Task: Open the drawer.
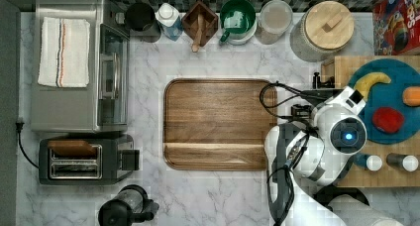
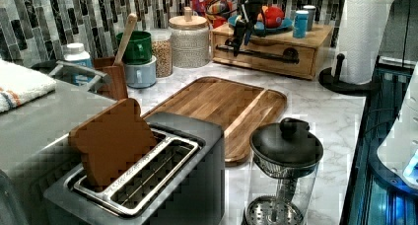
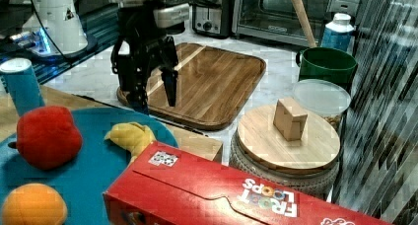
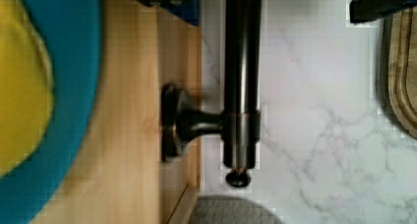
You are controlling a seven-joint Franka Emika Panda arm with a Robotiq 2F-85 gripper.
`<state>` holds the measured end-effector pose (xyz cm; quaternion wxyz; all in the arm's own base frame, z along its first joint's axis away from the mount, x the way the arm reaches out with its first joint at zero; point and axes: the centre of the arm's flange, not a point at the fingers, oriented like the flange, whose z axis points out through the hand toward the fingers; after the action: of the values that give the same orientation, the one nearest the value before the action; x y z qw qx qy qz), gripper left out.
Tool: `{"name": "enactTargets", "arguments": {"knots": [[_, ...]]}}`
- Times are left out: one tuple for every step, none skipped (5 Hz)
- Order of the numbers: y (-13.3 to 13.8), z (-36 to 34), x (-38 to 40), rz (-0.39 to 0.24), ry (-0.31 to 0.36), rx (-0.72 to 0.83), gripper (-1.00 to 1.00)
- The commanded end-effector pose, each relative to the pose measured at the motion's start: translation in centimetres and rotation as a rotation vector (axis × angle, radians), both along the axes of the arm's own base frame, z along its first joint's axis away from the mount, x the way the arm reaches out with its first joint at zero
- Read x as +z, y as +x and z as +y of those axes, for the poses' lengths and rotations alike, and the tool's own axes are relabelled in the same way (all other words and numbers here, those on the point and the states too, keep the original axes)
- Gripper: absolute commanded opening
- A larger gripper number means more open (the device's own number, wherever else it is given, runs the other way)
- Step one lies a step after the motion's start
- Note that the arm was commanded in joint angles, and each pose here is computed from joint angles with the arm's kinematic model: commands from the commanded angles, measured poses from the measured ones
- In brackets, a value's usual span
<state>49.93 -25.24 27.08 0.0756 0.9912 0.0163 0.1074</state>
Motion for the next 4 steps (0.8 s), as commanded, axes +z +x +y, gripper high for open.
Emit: {"name": "enactTargets", "arguments": {"knots": [[-0.4,4.1,-1.3,-0.002,0.014,-0.018,1.00],[0.8,5.1,0.3,0.071,0.073,0.031,1.00],[2.7,6.1,-0.3,0.156,0.162,0.066,1.00],[3.9,7.6,-1.9,0.137,0.161,0.100,1.00]]}}
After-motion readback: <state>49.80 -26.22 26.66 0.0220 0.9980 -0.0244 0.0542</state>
